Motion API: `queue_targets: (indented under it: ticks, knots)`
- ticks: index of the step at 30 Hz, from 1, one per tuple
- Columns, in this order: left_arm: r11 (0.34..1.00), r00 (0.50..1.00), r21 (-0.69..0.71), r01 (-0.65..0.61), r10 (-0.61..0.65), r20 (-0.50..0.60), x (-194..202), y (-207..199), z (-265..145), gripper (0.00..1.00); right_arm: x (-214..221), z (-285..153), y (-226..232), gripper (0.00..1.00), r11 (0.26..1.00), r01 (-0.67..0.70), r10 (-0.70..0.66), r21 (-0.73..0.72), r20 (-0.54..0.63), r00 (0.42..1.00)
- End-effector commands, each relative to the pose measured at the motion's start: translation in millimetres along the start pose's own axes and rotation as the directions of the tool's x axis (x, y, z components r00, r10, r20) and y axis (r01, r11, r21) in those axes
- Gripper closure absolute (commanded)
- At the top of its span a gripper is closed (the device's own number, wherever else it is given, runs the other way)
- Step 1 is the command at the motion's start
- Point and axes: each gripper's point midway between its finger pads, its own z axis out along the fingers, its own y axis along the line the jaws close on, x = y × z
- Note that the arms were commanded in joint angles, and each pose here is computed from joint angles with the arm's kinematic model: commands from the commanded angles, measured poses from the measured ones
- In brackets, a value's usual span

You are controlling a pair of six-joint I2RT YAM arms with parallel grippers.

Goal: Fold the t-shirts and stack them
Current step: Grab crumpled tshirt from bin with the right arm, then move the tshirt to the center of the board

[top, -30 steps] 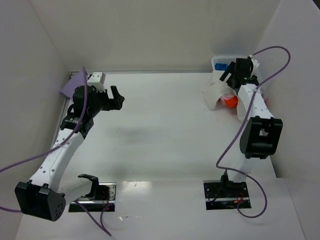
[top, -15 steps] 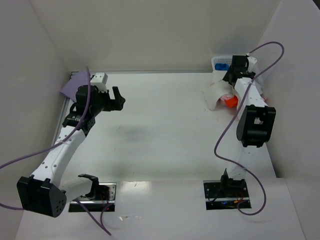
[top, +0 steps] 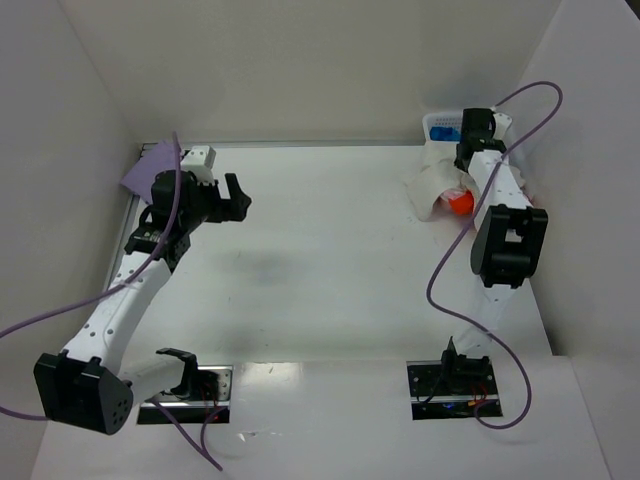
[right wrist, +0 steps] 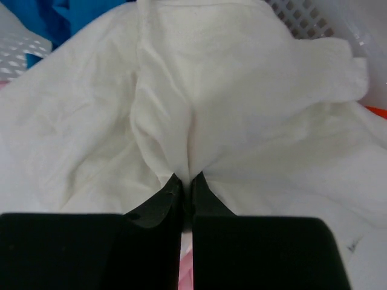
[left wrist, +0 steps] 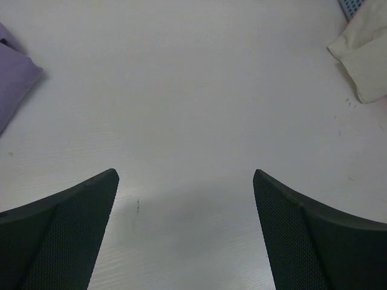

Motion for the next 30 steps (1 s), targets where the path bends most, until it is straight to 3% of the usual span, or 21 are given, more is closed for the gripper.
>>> queue_targets:
  ticks: [1, 5, 8, 12, 15, 20, 24, 27, 29, 30]
  knots:
    - [0.992, 0.995, 0.118, -0.04, 0.029, 0.093, -27, -23, -15, 0.0, -76, -89, 20, 0.96, 0.987, -0.031, 0.06, -0.155, 0.185, 0.981]
    - [0.893, 0.985, 0.432, -0.124, 0.058, 0.163, -47, -84, -48, 0.0, -105, -177, 54, 0.92, 0.941, 0.019, 0.08, -0.337, 0.278, 0.957]
    - [0.825, 0.97, 0.536, -0.181, 0.059, 0.237, -64, -111, -68, 0.0, -117, -246, 74, 0.92, 0.855, 0.017, 0.153, -0.519, 0.285, 0.946]
    - [0.704, 0.961, 0.667, -0.246, 0.085, 0.265, -68, -144, -90, 0.0, -117, -336, 90, 0.94, 0.644, 0.041, 0.222, -0.764, 0.238, 0.945]
    - [0.617, 0.947, 0.727, -0.302, 0.107, 0.303, -69, -165, -99, 0.0, -118, -385, 82, 0.94, 0.52, 0.051, 0.266, -0.852, 0.219, 0.939]
    - [0.534, 0.948, 0.784, -0.318, 0.154, 0.28, -47, -192, -84, 0.0, -78, -471, 82, 0.94, 0.15, 0.12, 0.188, -0.981, 0.147, 0.971]
    - [0.536, 0.955, 0.79, -0.298, 0.15, 0.257, -35, -214, -61, 0.0, -51, -477, 78, 0.95, 0.098, 0.079, 0.139, -0.992, 0.093, 0.986]
    - [0.58, 0.961, 0.766, -0.276, 0.161, 0.224, -27, -222, -35, 0.0, -27, -474, 73, 0.93, 0.079, 0.061, 0.091, -0.995, 0.068, 0.994]
    - [0.604, 0.969, 0.758, -0.244, 0.19, 0.161, -10, -225, -17, 0.0, -11, -454, 70, 0.92, 0.146, 0.058, 0.06, -0.988, 0.067, 0.996]
    - [0.595, 0.967, 0.765, -0.245, 0.202, 0.152, -6, -229, -17, 0.0, -4, -435, 68, 0.92, 0.218, 0.043, 0.057, -0.975, 0.056, 0.997]
